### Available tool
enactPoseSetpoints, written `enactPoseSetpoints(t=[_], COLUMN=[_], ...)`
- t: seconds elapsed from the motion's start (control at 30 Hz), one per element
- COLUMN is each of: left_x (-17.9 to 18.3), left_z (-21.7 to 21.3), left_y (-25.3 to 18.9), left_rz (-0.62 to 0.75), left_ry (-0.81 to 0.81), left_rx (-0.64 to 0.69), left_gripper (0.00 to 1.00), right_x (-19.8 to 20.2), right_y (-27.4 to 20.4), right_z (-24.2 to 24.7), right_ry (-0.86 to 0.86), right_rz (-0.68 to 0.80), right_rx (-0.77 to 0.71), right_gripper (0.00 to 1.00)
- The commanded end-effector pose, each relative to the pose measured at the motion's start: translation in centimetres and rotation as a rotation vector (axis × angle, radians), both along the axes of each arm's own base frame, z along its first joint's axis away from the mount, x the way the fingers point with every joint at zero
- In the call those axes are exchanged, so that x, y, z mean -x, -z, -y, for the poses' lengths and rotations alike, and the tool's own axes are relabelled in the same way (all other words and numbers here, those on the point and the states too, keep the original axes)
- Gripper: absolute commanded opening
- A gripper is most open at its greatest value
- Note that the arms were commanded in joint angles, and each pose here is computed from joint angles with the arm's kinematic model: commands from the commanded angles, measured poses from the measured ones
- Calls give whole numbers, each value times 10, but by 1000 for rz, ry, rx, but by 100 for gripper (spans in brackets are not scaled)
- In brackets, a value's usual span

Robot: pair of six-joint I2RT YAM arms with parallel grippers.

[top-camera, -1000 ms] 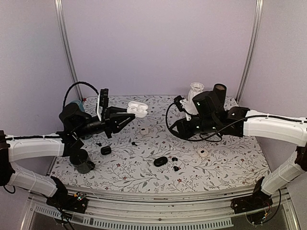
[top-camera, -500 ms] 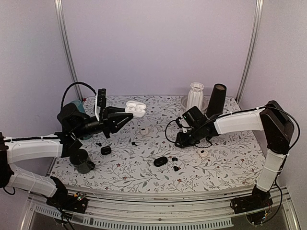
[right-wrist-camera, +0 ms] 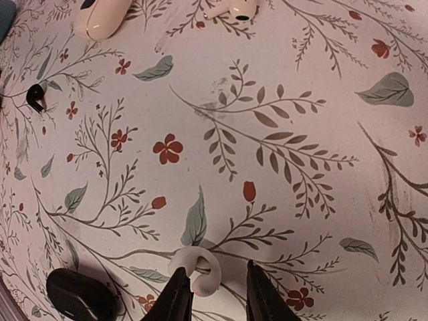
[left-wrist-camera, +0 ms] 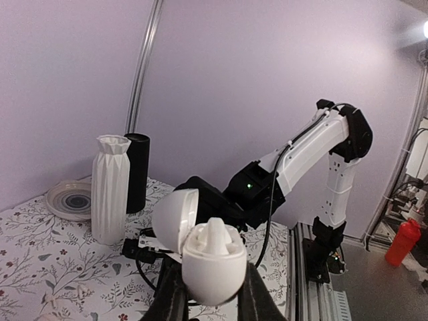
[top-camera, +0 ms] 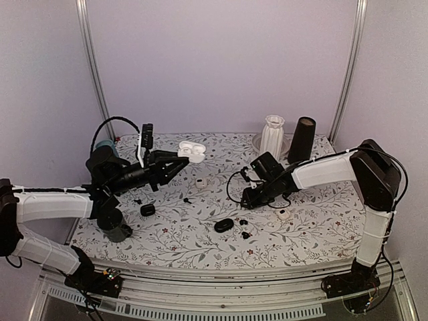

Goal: Insert the wireless bluetooth earbuds into the charging case
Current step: Pick up the right earbud from the center of the board.

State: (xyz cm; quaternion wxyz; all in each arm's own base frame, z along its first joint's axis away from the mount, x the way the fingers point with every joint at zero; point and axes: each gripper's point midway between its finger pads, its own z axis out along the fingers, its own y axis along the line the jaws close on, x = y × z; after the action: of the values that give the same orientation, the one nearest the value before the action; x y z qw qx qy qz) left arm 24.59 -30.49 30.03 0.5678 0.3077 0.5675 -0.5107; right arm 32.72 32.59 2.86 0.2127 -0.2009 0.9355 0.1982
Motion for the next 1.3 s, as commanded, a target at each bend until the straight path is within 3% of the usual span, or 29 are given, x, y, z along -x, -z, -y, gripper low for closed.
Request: enactPoseSetpoints(t=[0.0, 0.7, 1.0, 1.27], left_x=[1, -4, -4, -5], left_z=[5, 13, 14, 14], left_y=[-8, -16, -15, -12], left_rz=[-4, 15, 20, 14], left_ry=[-13, -23, -19, -17], left_rx=[49, 8, 4, 1], left_gripper=[0, 0, 0, 0], right_x=[-3, 17, 19, 17], right_y=[5, 20, 18, 10], right_z=[-2, -13, -14, -14], right_ry=[-26, -50, -35, -28], right_rz=[16, 2, 0, 22], right_rx=[-14, 0, -7, -16], right_gripper=[29, 27, 20, 8])
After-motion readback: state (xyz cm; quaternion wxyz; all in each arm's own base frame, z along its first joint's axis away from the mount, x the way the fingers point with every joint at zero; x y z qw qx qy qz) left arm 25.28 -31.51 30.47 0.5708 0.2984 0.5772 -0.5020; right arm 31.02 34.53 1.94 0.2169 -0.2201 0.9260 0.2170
